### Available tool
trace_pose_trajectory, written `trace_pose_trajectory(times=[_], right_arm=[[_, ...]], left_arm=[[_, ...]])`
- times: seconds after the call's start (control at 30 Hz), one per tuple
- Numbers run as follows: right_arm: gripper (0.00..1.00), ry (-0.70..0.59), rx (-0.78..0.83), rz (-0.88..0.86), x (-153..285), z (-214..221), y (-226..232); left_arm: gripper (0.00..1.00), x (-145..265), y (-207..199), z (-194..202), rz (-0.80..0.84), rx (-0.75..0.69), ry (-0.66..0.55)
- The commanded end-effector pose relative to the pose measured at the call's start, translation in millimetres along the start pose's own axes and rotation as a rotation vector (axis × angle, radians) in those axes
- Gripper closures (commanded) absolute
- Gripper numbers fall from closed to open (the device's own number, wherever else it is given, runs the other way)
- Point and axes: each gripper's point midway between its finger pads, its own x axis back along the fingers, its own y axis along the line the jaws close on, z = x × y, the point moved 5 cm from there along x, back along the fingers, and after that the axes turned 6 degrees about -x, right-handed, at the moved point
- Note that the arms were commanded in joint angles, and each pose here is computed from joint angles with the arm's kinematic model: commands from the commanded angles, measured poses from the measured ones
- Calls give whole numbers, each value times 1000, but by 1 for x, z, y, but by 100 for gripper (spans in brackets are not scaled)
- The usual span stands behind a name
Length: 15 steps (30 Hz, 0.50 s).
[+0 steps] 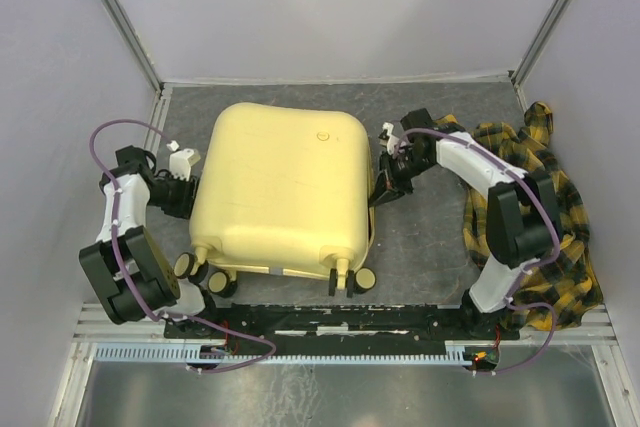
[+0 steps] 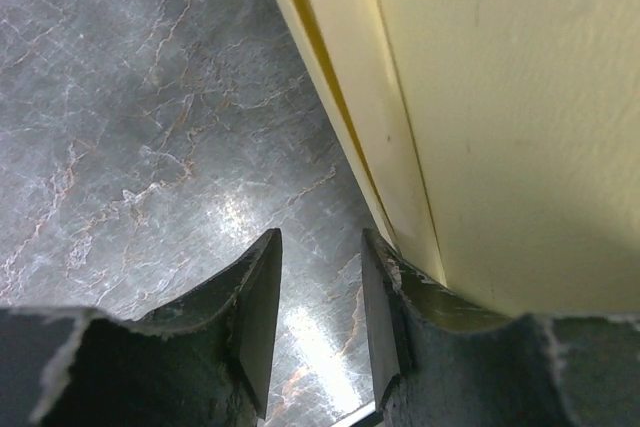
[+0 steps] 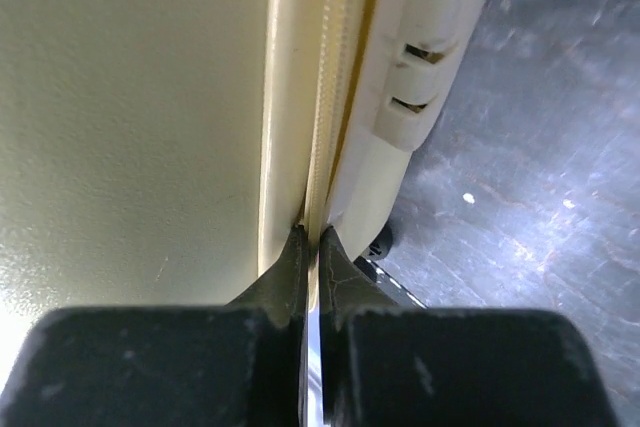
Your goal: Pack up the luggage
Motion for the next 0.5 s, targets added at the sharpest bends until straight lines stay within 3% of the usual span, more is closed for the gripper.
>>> trace_pose_trajectory(times=[0.0,0.37,0.47], right_arm=[[98,-293,167,-25,21,-103,18],[97,-513,261,38,50,-221,4],[75,-574,333,76,73,-243,1]], left_arm=[[56,-4,-9,-29,79,-26,-89],[57,-44,-19,-122,153,-69,-199],[57,-52,-19,-138,174,-36,-220]])
